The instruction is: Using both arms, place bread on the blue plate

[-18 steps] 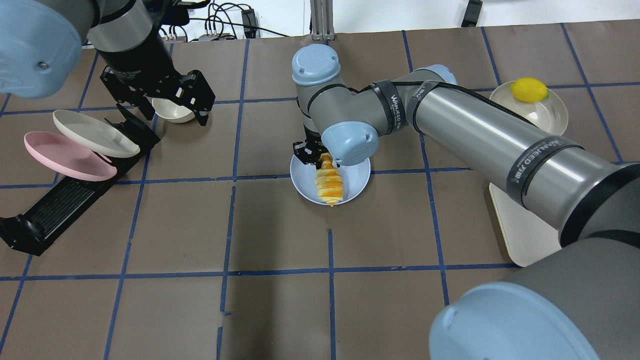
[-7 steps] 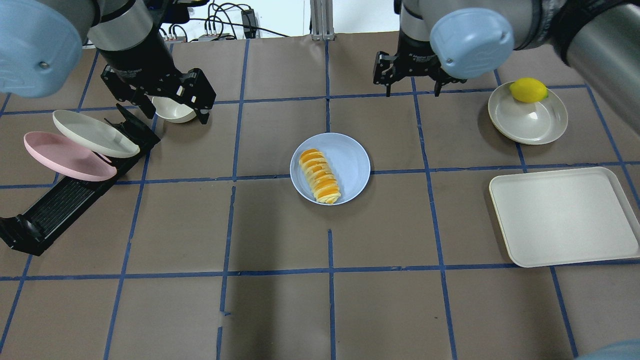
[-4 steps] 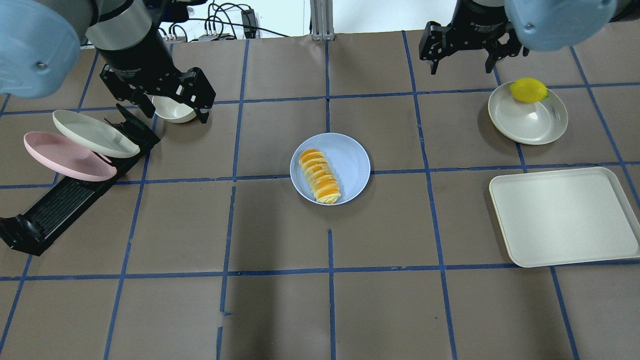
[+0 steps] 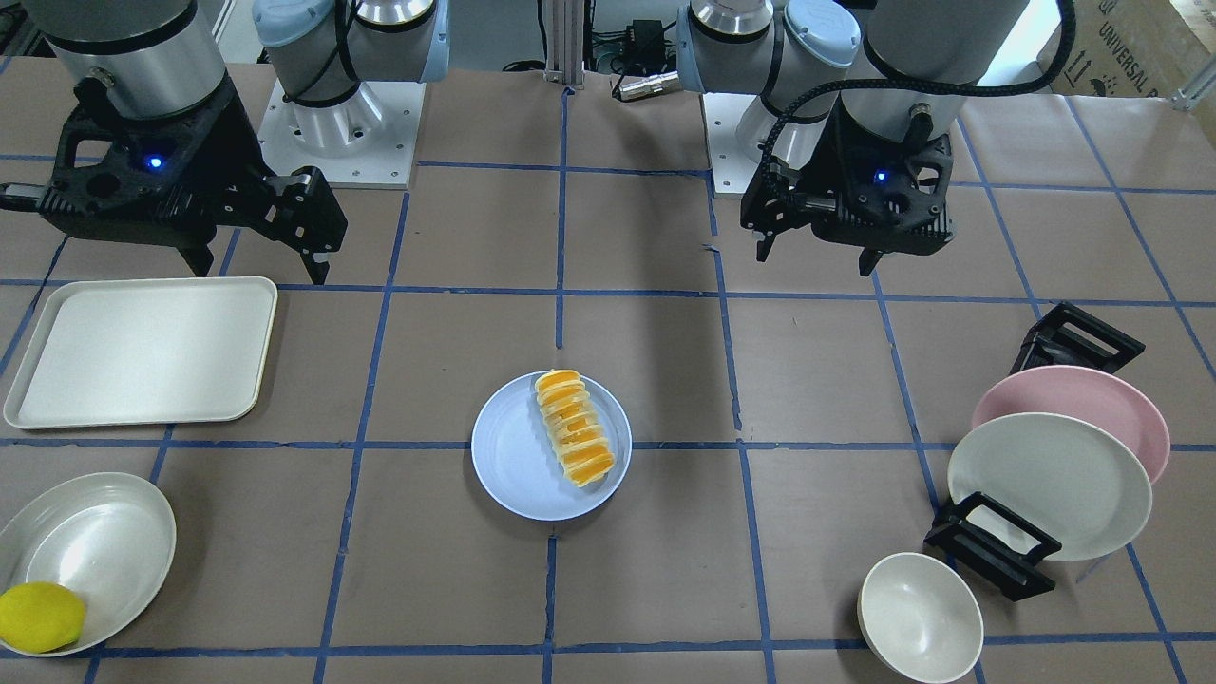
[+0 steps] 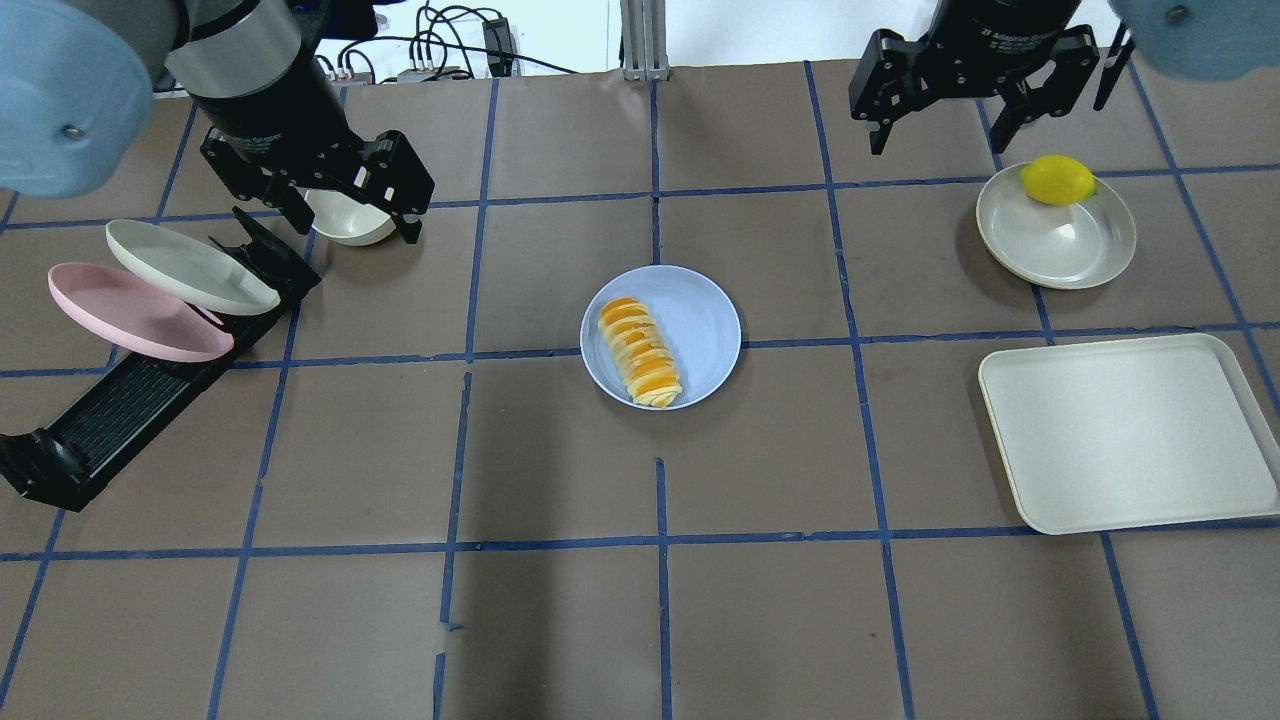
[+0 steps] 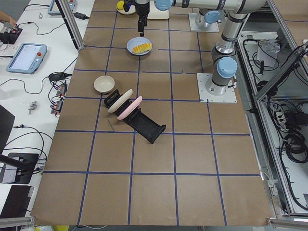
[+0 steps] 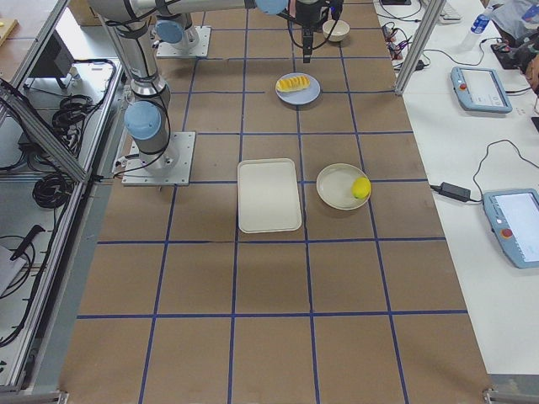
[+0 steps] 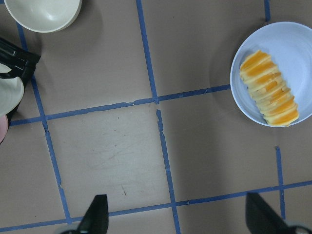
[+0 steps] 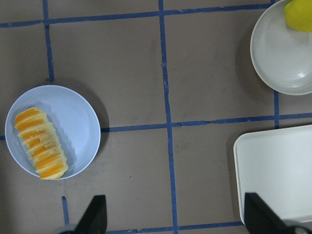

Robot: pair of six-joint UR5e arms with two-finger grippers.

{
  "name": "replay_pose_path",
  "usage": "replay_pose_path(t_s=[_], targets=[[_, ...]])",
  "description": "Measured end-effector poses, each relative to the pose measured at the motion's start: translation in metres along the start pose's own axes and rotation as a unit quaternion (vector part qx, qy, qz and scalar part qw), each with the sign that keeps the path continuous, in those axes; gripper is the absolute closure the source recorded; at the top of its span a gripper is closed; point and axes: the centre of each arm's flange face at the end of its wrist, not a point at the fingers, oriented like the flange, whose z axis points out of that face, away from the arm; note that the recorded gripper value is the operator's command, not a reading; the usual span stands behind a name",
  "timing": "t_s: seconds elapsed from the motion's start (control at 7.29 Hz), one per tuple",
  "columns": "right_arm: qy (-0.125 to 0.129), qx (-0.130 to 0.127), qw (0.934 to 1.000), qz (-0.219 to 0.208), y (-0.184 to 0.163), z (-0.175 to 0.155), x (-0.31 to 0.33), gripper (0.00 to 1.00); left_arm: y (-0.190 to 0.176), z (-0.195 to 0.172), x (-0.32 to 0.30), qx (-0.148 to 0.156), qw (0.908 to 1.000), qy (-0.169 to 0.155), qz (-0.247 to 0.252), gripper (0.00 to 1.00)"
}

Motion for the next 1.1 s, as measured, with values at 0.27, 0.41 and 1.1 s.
replay_pose_path(t_s=[0.27,0.41,1.1], targets=[[0.003,-0.01,0.9999,0.0,0.004,-0.0009,0.0006,0.0,0.0002,0.0001,0.0,0.0,1.0,0.0,0.0,0.0],[0.004,-0.012,0.9999,0.0,0.0045,-0.0008,0.0007,0.0,0.0002,0.0003,0.0,0.0,1.0,0.0,0.0,0.0],[0.004,-0.01,0.9999,0.001,0.005,-0.0023,0.0008,0.0,-0.0002,0.001,-0.0001,-0.001,1.0,-0.001,0.0,0.0]])
